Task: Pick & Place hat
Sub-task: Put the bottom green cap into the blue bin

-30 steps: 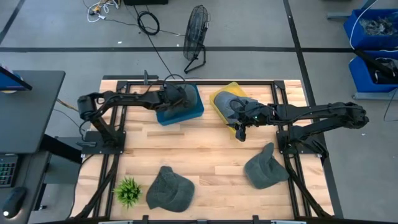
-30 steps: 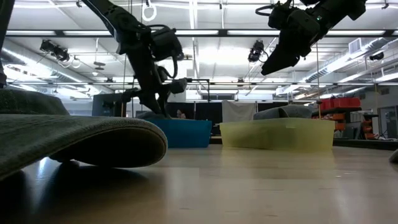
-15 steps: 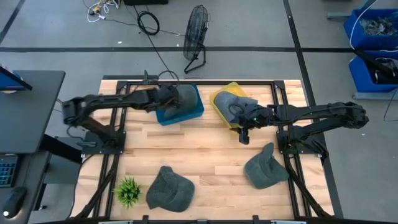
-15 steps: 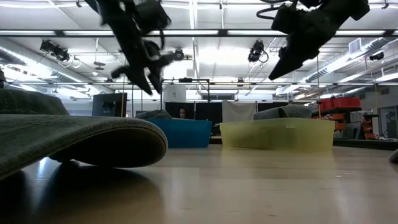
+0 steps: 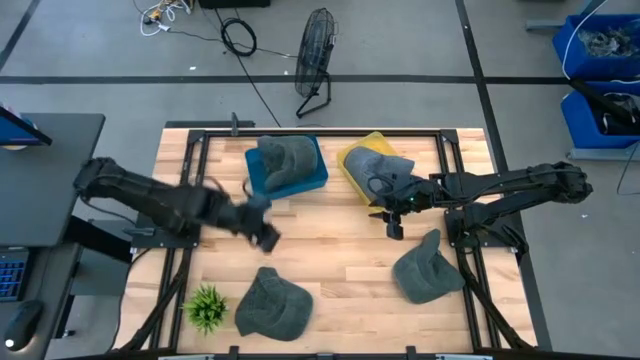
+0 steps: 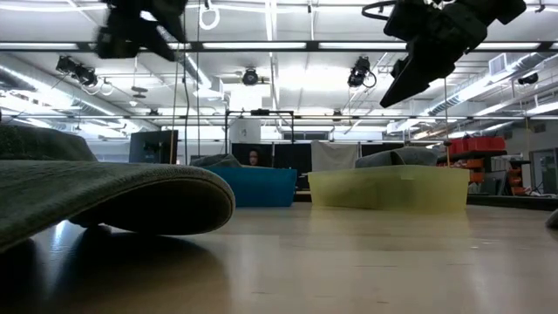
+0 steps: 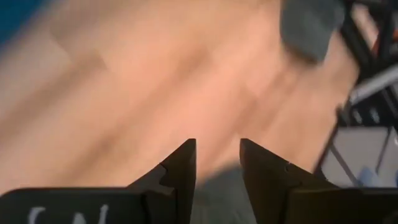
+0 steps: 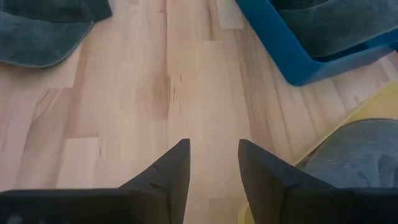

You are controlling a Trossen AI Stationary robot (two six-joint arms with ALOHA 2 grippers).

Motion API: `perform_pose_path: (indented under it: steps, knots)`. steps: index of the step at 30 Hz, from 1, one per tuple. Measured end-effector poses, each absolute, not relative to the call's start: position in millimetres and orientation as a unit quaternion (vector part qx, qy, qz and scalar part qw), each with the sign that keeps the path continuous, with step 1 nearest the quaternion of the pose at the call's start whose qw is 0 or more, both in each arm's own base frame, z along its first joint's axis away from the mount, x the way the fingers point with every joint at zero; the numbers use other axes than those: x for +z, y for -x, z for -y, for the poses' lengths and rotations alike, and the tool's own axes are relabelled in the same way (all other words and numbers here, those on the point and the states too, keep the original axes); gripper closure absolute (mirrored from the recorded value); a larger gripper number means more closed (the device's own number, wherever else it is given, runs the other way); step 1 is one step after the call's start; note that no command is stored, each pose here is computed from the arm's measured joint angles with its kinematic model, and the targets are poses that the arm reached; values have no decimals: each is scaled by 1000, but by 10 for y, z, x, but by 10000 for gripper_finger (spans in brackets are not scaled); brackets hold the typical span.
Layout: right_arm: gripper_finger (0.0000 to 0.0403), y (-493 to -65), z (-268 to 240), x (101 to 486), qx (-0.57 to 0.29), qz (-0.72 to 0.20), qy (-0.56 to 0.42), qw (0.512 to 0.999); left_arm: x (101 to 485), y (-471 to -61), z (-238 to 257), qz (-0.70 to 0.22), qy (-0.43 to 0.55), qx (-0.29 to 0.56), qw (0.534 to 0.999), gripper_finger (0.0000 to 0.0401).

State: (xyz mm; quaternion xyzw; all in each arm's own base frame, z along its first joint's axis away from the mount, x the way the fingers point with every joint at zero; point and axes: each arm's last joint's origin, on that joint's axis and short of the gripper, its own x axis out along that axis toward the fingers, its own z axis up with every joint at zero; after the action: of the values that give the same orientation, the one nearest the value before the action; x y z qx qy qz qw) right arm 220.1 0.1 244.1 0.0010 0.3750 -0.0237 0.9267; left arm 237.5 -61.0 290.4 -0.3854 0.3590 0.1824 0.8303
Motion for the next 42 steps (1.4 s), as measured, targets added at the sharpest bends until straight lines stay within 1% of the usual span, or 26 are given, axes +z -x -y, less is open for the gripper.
perform_pose_path:
  steps: [4,11,17,23,26,29,32,36,37,40,42]
  knots:
    - [263,-2195,-1,2437,-29,-378,-14,925,2753,-2356,1042,-396,422,169,798,275]
    - [263,-2190,5,2432,-40,-381,-19,924,2333,-2332,1682,-445,482,208,725,275]
    - [263,-2193,14,2435,-55,-378,-11,924,1963,-2410,2015,-449,504,227,702,275]
    - [263,-2193,14,2435,-54,-378,-10,924,1714,-2618,2122,-425,535,219,696,275]
    - [263,-2193,14,2435,-54,-378,-10,924,1626,-2701,2126,-424,530,209,704,275]
    - [263,-2193,14,2435,-54,-378,-10,924,1535,-2740,2073,-432,517,226,704,278]
    - [263,-2193,14,2435,-54,-378,-10,924,1480,-2760,1984,-454,496,243,699,304]
    - [263,-2192,14,2435,-54,-378,-10,924,1490,-2824,1866,-465,471,235,712,379]
    - [263,-2192,14,2435,-55,-378,-11,924,1505,-2844,1832,-462,467,233,717,388]
    - [263,-2192,14,2435,-55,-378,-11,924,1576,-2911,1738,-454,458,224,730,391]
    - [263,-2192,14,2435,-55,-378,-11,924,1705,-2953,1684,-440,459,212,742,393]
